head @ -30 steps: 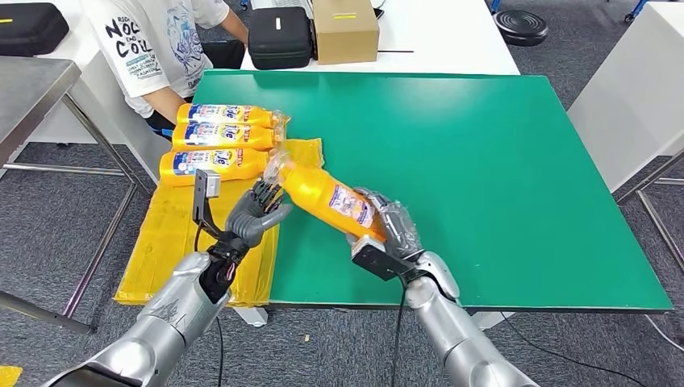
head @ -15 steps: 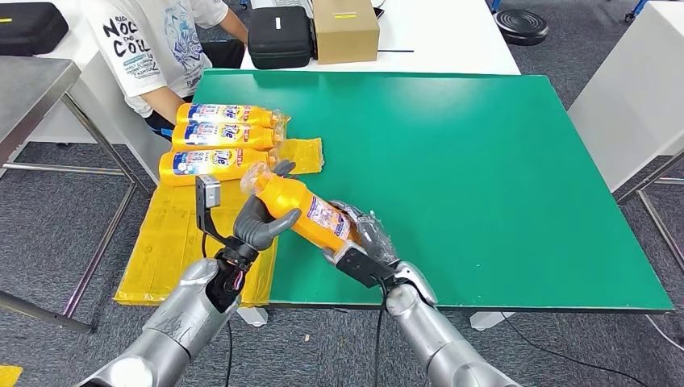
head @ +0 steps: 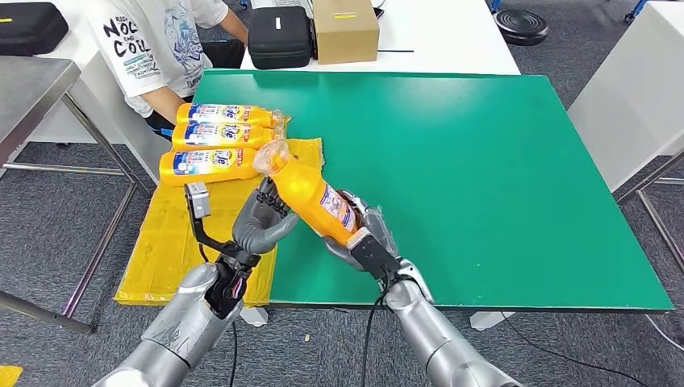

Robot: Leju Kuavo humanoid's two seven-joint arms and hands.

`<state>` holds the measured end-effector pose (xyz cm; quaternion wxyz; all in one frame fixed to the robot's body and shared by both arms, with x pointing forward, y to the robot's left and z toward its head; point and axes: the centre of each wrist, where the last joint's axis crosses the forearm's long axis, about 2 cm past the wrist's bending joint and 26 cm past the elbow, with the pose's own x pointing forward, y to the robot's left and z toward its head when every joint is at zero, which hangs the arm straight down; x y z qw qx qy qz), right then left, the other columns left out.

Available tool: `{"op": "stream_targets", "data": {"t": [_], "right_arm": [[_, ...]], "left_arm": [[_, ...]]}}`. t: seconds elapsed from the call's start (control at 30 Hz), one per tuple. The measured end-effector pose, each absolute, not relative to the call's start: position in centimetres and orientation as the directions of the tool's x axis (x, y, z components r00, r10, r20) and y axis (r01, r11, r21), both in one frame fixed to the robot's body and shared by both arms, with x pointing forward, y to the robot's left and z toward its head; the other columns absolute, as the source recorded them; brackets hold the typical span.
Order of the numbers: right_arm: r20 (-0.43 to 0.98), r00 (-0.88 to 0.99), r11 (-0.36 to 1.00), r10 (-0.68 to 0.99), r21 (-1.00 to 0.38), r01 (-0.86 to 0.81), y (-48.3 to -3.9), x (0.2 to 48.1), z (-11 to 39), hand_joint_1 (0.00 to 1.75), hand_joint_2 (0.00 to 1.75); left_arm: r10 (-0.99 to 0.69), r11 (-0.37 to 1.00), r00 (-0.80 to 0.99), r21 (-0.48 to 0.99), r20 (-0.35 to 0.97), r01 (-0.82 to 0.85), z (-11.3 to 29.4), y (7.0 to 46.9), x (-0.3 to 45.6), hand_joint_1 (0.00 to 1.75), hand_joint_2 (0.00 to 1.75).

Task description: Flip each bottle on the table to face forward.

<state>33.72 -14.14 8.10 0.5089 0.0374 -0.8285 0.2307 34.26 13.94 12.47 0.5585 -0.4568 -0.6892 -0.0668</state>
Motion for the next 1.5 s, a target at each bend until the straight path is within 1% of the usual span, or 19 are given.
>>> {"op": "stream_targets", "data": {"t": [0.37,0.67,0.93,1.27,1.5], "right_arm": [[0.850,-0.500,0.877,0.164,-0.357,-0.320,-13.7,33.7,8.5,1.75,1.75],[0.824,-0.543,0.794,0.164,-0.437,-0.422,-10.6,33.2,9.1,1.75,1.75],[0.827,-0.538,0.729,0.165,-0.469,-0.498,-9.1,32.7,8.9,1.75,1.75],[0.830,-0.524,0.682,0.192,-0.497,-0.536,-9.0,32.9,8.4,1.75,1.75],[0.828,-0.521,0.656,0.205,-0.512,-0.555,-9.0,33.0,8.2,1.75,1.75]], "left_arm": [[0.529,0.578,0.041,-0.395,0.848,0.714,12.5,13.8,34.2,0.00,1.75],[0.471,0.629,0.048,-0.374,0.881,0.681,12.2,13.5,34.3,0.00,1.75],[0.433,0.687,0.070,-0.379,0.899,0.620,11.0,13.9,34.1,0.00,1.75],[0.448,0.696,0.085,-0.407,0.890,0.591,10.1,14.2,33.8,0.00,1.75],[0.489,0.716,0.059,-0.440,0.870,0.543,9.7,14.3,33.6,0.00,1.75]]}}
